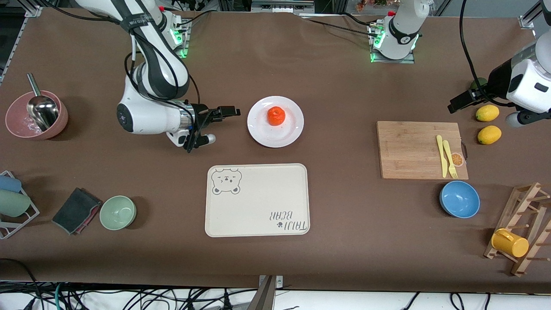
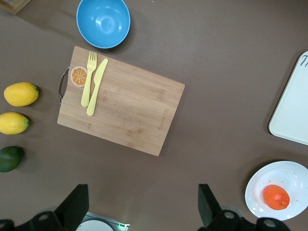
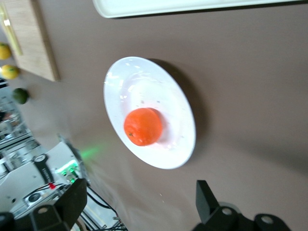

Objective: Place orange and plate with both arms
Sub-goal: 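Grasp the white plate rim with the right gripper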

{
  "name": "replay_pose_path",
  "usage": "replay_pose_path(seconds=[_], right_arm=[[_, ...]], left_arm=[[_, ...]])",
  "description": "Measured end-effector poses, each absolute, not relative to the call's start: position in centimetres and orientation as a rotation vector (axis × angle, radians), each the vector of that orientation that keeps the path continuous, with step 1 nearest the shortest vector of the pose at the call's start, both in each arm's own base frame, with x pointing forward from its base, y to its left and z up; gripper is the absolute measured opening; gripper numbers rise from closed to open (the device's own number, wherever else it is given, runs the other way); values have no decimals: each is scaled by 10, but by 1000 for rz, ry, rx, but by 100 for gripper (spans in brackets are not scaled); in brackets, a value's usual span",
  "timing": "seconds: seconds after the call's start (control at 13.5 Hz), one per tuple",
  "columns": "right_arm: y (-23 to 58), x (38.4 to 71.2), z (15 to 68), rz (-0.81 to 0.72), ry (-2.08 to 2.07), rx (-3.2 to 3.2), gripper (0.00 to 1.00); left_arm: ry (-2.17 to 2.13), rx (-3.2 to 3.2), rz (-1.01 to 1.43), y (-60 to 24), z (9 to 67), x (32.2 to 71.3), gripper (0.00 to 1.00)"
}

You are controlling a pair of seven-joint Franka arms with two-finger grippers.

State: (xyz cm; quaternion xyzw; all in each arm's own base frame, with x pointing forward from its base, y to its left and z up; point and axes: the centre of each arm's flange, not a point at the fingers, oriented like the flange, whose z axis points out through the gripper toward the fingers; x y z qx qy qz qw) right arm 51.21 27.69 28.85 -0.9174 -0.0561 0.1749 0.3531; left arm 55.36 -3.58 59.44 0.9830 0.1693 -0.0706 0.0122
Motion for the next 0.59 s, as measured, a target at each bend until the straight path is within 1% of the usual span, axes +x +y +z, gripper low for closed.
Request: replay_pose_path(seconds=[0.3, 0.59], right_arm=[[273, 506, 244, 345, -183, -2226, 100], [270, 490, 188, 258, -210, -2111, 100]], left_arm=[[530, 3064, -220, -35, 594, 554, 100], [529, 3064, -220, -35, 594, 554, 100]])
